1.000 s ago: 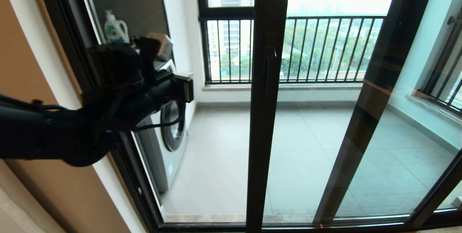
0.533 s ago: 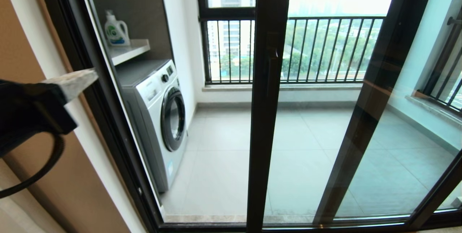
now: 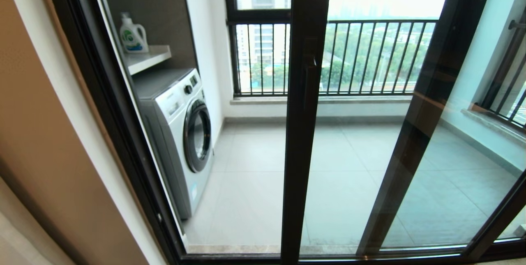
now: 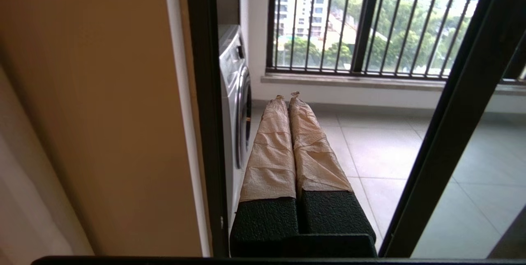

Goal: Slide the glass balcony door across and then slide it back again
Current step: Open the slid door

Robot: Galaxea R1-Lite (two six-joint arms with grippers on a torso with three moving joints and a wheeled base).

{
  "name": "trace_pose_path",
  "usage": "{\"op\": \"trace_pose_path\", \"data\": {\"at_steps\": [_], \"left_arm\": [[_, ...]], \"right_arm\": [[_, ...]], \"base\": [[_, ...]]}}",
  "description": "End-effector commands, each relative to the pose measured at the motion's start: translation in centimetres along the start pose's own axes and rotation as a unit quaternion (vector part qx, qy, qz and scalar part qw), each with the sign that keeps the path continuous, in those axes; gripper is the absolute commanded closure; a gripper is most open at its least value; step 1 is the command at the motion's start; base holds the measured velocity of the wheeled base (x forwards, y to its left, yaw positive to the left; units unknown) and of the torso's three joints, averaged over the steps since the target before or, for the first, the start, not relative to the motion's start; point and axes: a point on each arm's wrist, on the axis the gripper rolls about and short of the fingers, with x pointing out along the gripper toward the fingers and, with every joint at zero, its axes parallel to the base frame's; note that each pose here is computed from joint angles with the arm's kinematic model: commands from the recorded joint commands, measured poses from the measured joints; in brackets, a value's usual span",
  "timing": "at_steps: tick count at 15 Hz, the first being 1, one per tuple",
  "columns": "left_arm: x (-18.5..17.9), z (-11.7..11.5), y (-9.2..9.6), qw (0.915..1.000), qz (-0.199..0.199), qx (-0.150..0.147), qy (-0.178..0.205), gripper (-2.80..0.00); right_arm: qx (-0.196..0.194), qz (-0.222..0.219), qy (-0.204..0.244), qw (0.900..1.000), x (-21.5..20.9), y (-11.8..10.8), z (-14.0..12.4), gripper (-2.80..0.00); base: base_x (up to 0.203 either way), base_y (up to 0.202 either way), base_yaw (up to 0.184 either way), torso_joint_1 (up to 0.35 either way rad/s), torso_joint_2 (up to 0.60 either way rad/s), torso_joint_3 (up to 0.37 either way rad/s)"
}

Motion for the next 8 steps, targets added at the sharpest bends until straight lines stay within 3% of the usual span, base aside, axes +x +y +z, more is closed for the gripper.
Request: {"op": "trace_pose_path", "data": {"at_steps": [1, 3, 6, 8], "left_arm": [[-3.7, -2.3, 0.1, 0.9982, 0.027, 0.004, -0.054, 0.00], [-5.7, -5.8, 0.0, 0.9978, 0.011, 0.021, -0.062, 0.00], [-4.6, -13.8, 0.2, 0.9972, 0.004, 0.051, 0.055, 0.00], [-4.3, -15.8, 0.2, 0.9934, -0.005, 0.060, 0.097, 0.00]], "right_arm": [[0.000, 0.000, 0.006, 1.000, 0.1, 0.0, -0.3, 0.00], [0.000, 0.000, 0.007, 1.000, 0.1, 0.0, -0.3, 0.00], [0.000, 0.001, 0.006, 1.000, 0.1, 0.0, -0.3, 0.00], [0.000, 0.000, 0.006, 1.000, 0.1, 0.0, -0.3, 0.00]], "base": [[0.000, 0.000, 0.000, 0.000, 0.00, 0.000], [0.000, 0.000, 0.000, 0.000, 0.00, 0.000], [0.000, 0.000, 0.000, 0.000, 0.00, 0.000], [0.000, 0.000, 0.000, 0.000, 0.00, 0.000]]}}
